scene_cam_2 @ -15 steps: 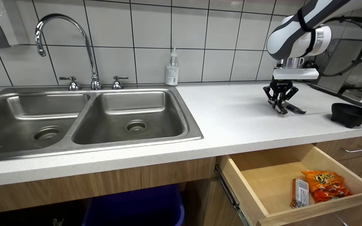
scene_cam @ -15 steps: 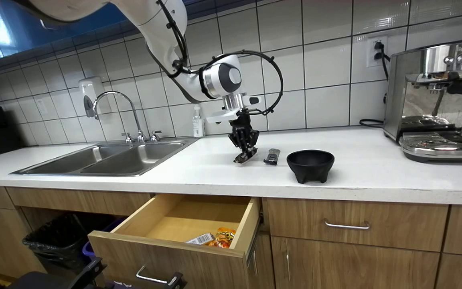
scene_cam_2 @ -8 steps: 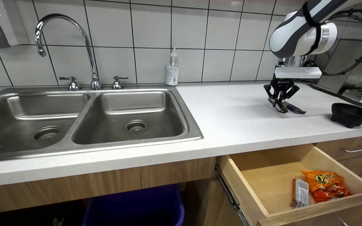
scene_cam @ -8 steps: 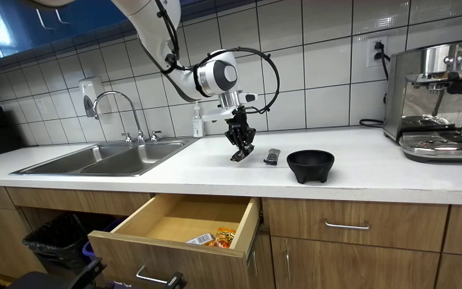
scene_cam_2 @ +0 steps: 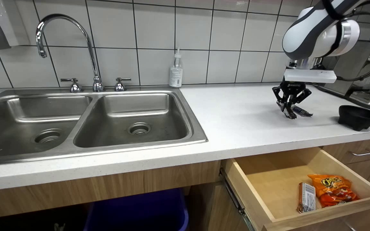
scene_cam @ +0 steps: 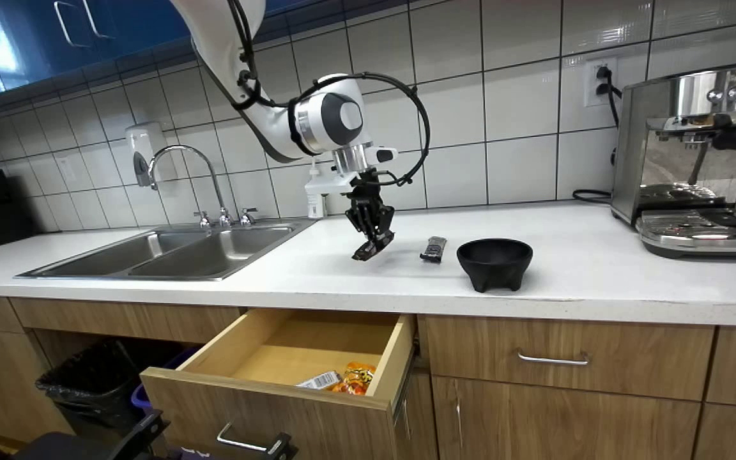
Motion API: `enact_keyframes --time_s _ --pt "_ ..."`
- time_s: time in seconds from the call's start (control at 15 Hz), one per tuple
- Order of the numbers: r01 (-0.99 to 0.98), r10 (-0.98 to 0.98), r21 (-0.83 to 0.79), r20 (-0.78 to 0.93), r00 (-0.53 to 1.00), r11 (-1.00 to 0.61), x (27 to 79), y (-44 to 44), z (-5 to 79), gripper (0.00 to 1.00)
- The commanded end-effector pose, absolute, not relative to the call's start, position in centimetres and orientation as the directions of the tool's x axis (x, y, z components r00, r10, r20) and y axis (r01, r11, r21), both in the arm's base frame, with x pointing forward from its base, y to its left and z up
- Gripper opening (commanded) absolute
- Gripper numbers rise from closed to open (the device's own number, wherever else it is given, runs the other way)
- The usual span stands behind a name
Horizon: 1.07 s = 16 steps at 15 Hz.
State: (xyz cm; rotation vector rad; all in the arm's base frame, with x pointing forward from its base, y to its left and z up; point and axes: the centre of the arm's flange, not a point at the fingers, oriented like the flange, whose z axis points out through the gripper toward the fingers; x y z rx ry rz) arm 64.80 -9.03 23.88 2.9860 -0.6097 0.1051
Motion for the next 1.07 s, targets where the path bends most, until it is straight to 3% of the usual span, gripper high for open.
enact_keyframes --time_s 0.0,1.0 --pt "-0.461 -0.453 0.049 0.112 0.884 -0.886 60.8 -7.8 25.4 0.05" --pt "-0.748 -0.744 -0.053 0.164 0.647 -0.662 50.5 -5.6 25.6 0.05"
